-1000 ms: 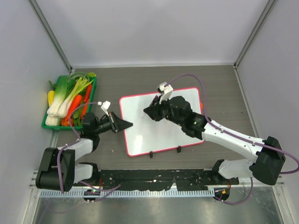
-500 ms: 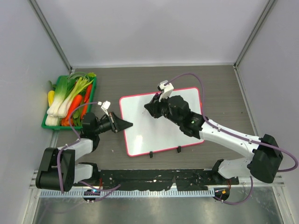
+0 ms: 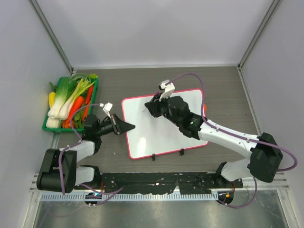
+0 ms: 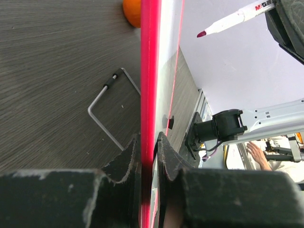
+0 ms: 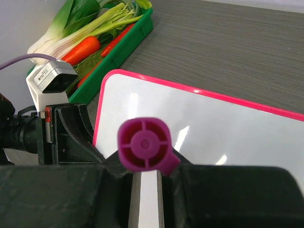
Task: Write a sentence on the whiteboard
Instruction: Write on the whiteboard with the whiteboard.
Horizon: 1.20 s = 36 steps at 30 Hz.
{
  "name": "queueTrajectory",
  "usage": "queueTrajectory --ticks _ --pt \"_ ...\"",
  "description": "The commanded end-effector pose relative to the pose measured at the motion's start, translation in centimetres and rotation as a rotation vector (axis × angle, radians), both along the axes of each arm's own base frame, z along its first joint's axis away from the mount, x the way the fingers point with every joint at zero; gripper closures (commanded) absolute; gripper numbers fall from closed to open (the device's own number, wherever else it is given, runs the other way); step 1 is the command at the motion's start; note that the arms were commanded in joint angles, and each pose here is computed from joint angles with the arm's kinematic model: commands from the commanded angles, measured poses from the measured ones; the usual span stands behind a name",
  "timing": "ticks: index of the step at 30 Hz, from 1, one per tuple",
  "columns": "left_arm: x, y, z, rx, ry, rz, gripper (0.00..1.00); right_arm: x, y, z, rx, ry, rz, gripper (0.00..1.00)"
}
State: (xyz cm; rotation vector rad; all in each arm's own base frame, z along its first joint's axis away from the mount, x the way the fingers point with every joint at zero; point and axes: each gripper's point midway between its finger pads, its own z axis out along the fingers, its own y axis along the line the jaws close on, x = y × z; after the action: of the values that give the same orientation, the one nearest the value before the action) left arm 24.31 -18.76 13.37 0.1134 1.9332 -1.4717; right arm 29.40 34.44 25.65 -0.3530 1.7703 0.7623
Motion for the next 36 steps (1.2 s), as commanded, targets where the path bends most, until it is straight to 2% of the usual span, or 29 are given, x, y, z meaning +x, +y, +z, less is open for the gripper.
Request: queueTrajectory --ticks 1,20,36 --pt "0.9 0.4 -1.4 0.063 -0.025 0.043 1.0 1.0 0.6 3.6 0.09 -0.068 -0.032 0.99" --pt "0.9 0.4 -1.5 0.063 -0.025 0.043 1.0 1.6 0.7 -0.3 0.038 -0.017 -0.063 0.99" --pt "0.9 0.4 -1.5 0.062 -0.025 0.041 1.0 0.5 0.1 -3.6 -0.011 0.038 -0.04 0.99"
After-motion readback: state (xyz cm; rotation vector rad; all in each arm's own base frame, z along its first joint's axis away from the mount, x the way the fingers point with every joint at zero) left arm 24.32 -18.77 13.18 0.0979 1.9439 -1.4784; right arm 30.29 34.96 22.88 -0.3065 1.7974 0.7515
